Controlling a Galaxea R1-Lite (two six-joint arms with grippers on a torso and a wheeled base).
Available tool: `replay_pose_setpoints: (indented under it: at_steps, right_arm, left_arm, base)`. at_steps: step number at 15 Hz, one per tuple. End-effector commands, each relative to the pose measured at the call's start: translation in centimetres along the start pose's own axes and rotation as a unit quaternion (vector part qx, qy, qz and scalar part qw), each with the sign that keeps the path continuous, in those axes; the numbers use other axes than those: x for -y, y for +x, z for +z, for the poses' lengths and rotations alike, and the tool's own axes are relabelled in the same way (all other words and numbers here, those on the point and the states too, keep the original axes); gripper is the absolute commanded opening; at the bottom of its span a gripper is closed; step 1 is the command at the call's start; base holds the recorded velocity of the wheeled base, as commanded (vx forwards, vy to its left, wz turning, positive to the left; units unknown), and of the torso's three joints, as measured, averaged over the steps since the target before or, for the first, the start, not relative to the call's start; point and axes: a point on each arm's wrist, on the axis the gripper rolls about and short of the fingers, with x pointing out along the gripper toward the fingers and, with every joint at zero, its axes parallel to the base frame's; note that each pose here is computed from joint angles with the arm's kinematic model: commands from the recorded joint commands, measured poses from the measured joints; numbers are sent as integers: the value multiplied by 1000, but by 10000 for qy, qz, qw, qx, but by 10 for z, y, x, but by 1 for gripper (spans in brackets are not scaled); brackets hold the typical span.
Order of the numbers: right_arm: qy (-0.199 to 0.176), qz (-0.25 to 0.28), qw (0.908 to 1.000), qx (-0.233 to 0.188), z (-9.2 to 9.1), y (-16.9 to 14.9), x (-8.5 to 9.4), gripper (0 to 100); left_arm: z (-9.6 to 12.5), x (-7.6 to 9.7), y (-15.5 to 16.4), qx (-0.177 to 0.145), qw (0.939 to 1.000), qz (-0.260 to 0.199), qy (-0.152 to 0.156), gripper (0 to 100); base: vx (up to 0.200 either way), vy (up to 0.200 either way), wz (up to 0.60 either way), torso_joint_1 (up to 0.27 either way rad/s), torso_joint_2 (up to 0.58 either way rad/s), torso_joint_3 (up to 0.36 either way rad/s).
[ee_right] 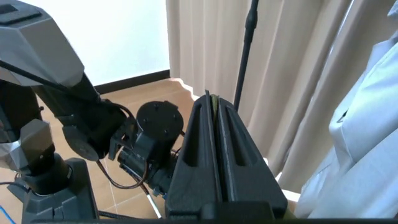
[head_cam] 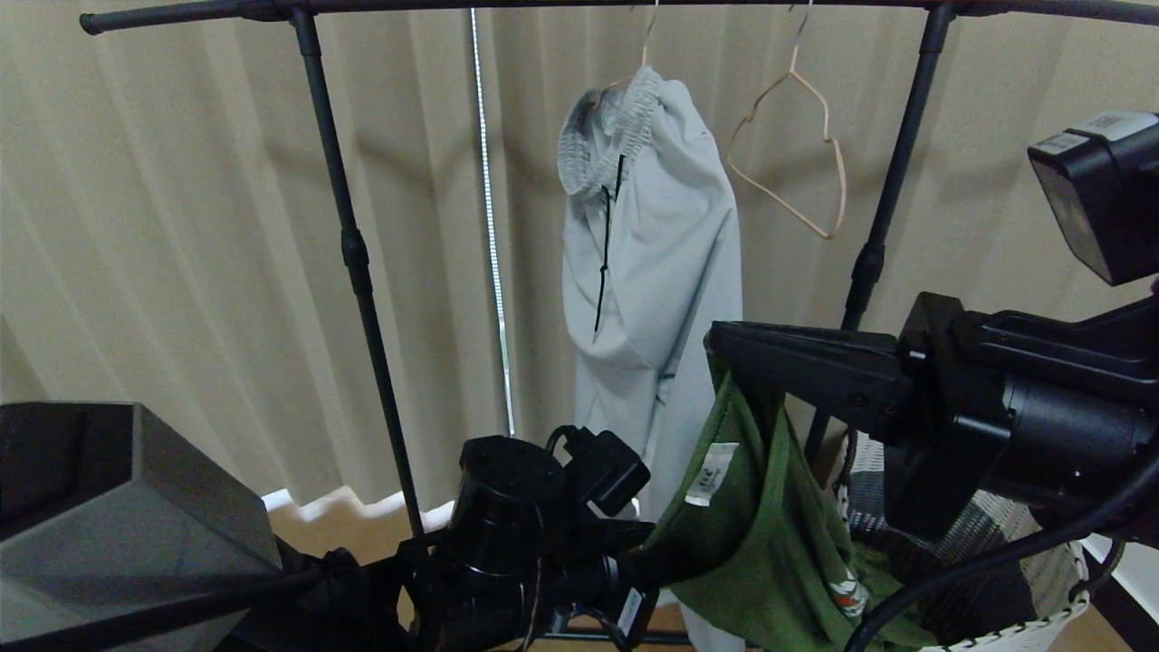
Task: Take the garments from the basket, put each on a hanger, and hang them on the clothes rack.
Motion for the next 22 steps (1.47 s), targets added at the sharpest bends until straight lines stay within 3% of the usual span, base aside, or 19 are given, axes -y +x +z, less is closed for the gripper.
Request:
replay_pose_setpoints:
  at_steps: [1, 3, 7, 11, 12, 16, 19, 20, 22]
  right_arm:
    - [6, -116, 9999, 23, 1, -1, 5, 0]
    - [39, -216, 9998, 27, 1, -2, 10, 0]
    - [-168, -615, 9979, -138, -6, 1, 28, 0]
    - [-339, -605, 9976, 70, 2, 9, 30, 0]
    - [-396, -781, 9957, 290, 5, 10, 41, 0]
    - [-465, -1206, 9902, 538, 11, 0, 60, 0]
    - [-528, -1354, 9870, 691, 19, -11, 62, 0]
    - [-588, -1463, 9839, 840, 27, -20, 64, 0]
    - [-640, -1556, 9808, 988, 35, -23, 67, 0]
  left_arm:
    - [-15, 2, -15, 343, 9991, 32, 261, 0]
    - [-21, -11, -31, 520, 9970, 310, 483, 0]
    - [17, -39, -79, 923, 9903, 967, 378, 0]
    - [87, -67, -132, 1720, 9682, 1757, 457, 0]
    - [111, -65, -152, 1802, 9649, 1852, 468, 0]
    - [171, -54, -188, 1531, 9701, 1846, 377, 0]
    - [187, -46, -195, 1470, 9685, 1978, 347, 0]
    - [193, -40, -194, 1500, 9648, 2132, 351, 0]
    - [197, -32, -193, 1582, 9650, 2052, 404, 0]
  base:
    - [0, 0, 0, 0, 0, 0]
    - [0, 0, 0, 0, 0, 0]
    - [0, 0, 0, 0, 0, 0]
    - [0, 0, 0, 0, 0, 0]
    - [0, 0, 0, 0, 0, 0]
    - [0, 0, 0, 0, 0, 0]
    - [0, 0, 0, 0, 0, 0]
    - [0, 0, 0, 0, 0, 0]
    - [0, 0, 0, 0, 0, 0]
